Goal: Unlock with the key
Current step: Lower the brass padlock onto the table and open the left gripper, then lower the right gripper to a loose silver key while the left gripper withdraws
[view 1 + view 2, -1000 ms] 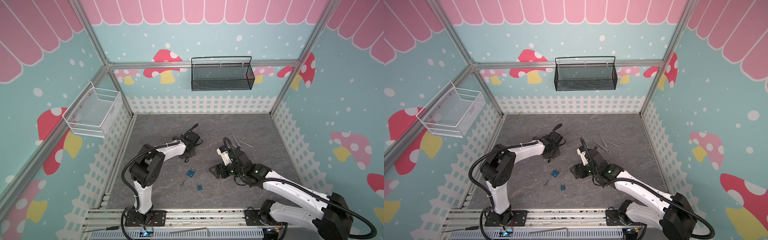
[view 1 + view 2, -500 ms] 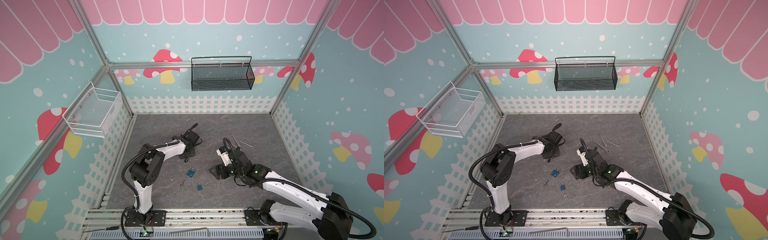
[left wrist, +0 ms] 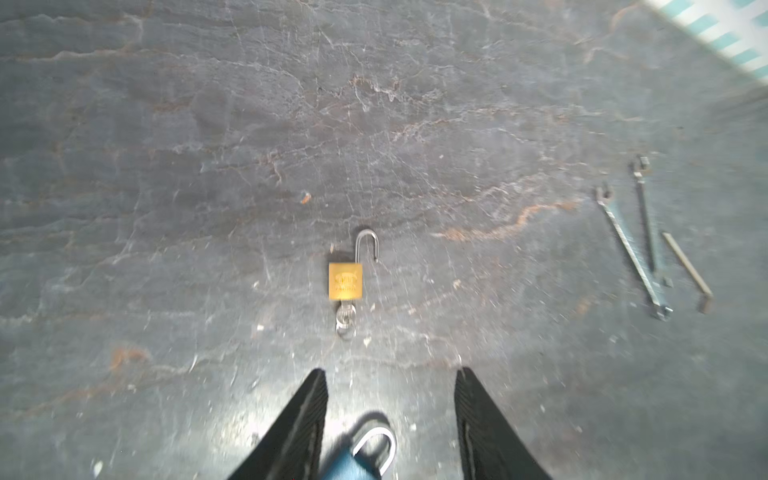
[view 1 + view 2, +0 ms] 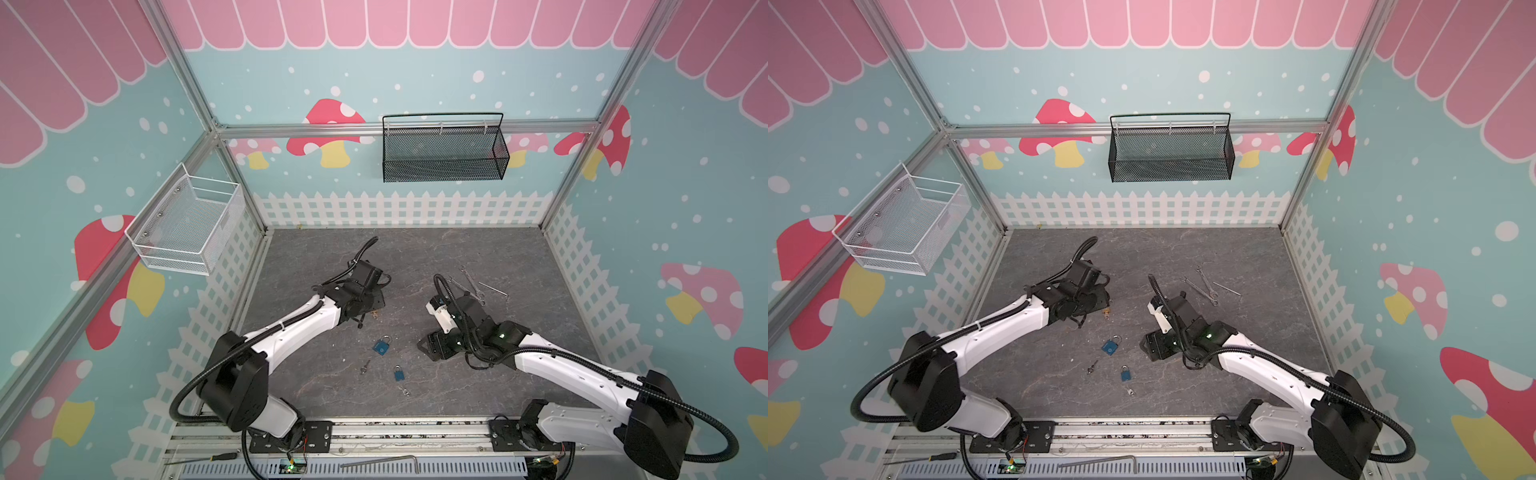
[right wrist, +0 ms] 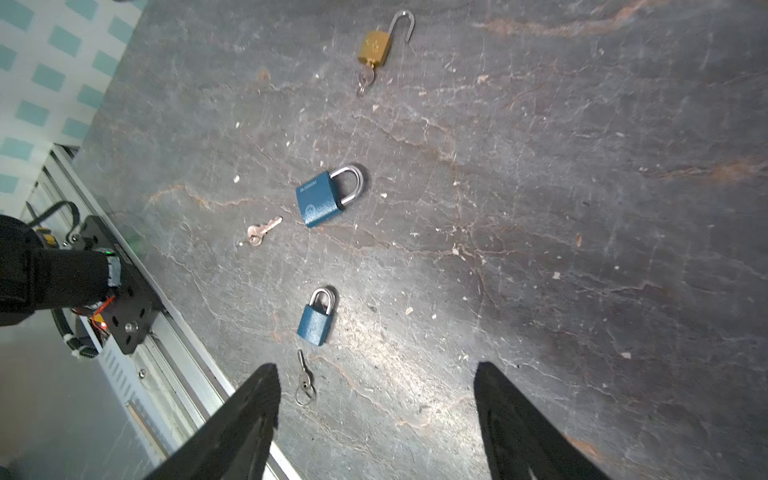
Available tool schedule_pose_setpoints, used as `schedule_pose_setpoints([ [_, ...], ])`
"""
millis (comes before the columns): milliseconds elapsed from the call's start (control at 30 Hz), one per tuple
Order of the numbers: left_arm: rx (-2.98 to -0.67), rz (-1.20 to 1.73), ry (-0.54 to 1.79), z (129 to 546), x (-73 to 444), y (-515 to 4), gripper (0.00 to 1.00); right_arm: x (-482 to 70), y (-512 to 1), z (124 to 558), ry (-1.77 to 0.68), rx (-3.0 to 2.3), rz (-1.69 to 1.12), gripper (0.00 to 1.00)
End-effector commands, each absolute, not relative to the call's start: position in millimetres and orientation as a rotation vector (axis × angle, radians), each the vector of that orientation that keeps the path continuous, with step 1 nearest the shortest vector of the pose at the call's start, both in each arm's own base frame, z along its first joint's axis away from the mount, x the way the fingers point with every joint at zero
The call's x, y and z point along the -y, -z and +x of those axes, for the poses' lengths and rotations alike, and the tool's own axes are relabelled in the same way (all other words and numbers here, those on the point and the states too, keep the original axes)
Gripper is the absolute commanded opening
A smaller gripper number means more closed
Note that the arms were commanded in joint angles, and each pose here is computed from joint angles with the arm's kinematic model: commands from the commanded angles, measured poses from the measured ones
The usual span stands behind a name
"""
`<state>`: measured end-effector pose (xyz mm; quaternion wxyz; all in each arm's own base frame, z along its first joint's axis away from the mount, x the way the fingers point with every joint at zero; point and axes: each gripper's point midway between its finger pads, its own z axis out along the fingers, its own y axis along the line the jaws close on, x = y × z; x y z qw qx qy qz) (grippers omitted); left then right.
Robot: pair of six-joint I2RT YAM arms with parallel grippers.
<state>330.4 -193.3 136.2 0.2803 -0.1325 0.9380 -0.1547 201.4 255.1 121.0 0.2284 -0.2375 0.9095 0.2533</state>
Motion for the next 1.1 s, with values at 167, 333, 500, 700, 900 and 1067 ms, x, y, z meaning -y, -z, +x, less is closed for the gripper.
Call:
schedule_pose_setpoints([
  [167,-2.437,-0.370,0.583,276,198,-158,0.50,-274,-100,164,-0.599,-2.558,-0.905,0.74],
  [333,-2.398,-0.380,0.637,249,200,-163,0.50,-281,-78,140,-0.532,-2.590,-1.025,0.73],
  [500,-2.376,-0.389,0.695,233,200,-162,0.51,-292,-64,121,-0.499,-2.580,-1.119,0.71],
  [700,-2.316,-0.476,0.743,222,181,-162,0.51,-303,-53,104,-0.497,-2.547,-1.200,0.68],
  [900,-2.242,-0.532,0.768,214,161,-162,0.51,-307,-41,97,-0.452,-2.521,-1.273,0.65],
  [1067,-2.222,-0.557,0.767,208,150,-163,0.51,-310,-37,95,-0.413,-2.484,-1.323,0.59],
])
